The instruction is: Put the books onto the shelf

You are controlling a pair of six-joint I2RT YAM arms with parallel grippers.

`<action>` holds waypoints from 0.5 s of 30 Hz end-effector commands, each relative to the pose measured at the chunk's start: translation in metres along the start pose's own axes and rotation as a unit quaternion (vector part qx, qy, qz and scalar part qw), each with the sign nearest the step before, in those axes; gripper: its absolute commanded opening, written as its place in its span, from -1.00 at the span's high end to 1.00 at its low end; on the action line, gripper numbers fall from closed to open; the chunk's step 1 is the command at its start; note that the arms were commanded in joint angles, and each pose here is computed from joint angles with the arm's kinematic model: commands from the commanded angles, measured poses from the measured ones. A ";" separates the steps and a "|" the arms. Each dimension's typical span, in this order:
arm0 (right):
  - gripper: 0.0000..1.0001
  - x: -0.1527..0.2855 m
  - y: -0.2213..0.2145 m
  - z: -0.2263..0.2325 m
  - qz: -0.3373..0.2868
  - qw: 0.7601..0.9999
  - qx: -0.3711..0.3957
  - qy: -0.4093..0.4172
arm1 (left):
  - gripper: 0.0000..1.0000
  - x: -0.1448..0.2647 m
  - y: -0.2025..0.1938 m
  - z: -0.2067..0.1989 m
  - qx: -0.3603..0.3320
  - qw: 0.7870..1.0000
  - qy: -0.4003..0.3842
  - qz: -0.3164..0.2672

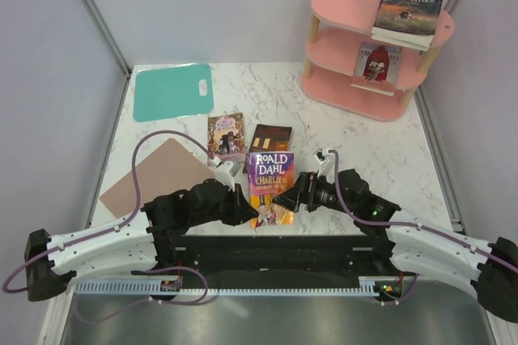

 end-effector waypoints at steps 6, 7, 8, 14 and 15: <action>-0.96 0.026 0.014 0.007 -0.047 0.996 0.075 -0.006 | 0.96 -0.002 0.066 -0.050 -0.096 0.986 -0.063 -0.118; -0.96 0.027 0.015 0.007 -0.050 0.996 0.079 -0.006 | 0.96 -0.008 0.069 -0.050 -0.109 0.986 -0.063 -0.111; -0.96 0.027 0.015 0.005 -0.053 0.995 0.080 -0.010 | 0.96 -0.007 0.078 -0.057 -0.112 0.984 -0.069 -0.117; -0.96 0.025 0.025 -0.018 -0.073 0.992 0.065 -0.080 | 0.96 -0.032 0.107 -0.070 -0.132 0.984 -0.086 -0.084; -0.96 0.020 0.023 -0.027 -0.058 0.992 0.057 -0.099 | 0.96 -0.034 0.111 -0.070 -0.132 0.984 -0.085 -0.081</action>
Point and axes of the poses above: each gripper's point midway between its finger pads, its own x axis back along the fingers, its own z axis along the line the jaws close on, y = z × x, the point moved 4 cm from there along x, back along the fingers, and after that the axes turned 1 degree about x, right-handed, at the moved point
